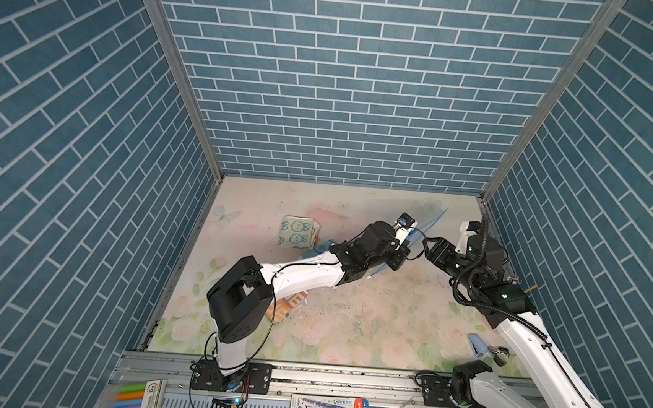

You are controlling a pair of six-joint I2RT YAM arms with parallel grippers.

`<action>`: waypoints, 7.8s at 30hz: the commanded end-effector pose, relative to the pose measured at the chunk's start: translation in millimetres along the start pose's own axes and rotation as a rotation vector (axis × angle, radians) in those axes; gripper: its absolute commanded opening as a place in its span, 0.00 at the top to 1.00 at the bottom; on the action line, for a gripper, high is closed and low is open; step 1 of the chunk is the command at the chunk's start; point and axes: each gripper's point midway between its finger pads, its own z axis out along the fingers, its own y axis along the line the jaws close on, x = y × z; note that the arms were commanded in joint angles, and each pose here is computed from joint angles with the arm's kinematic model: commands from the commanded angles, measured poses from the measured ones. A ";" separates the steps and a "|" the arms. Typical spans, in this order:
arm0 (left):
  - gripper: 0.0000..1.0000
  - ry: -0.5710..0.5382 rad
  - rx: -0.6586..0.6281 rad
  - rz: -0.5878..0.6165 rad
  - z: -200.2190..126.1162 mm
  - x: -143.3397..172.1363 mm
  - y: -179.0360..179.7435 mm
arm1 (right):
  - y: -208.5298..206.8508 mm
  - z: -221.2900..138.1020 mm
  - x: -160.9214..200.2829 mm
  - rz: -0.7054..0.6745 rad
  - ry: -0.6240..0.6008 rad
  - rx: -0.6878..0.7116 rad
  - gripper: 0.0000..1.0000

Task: Place the folded towel into the vacuum bag
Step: Open the vacuum bag at the center of the board.

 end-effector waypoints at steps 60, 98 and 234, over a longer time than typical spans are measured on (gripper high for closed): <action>1.00 -0.039 -0.045 -0.114 -16.9 -38.1 32.5 | 47.1 19.1 -6.5 -0.099 0.015 -0.115 0.32; 1.00 -0.079 -0.095 -0.056 -38.3 -49.9 30.8 | 51.6 34.6 -26.8 0.025 -0.062 -0.085 0.39; 1.00 0.137 -0.327 -0.122 -72.6 35.0 44.3 | 53.3 52.4 15.6 -0.121 0.048 -0.086 0.95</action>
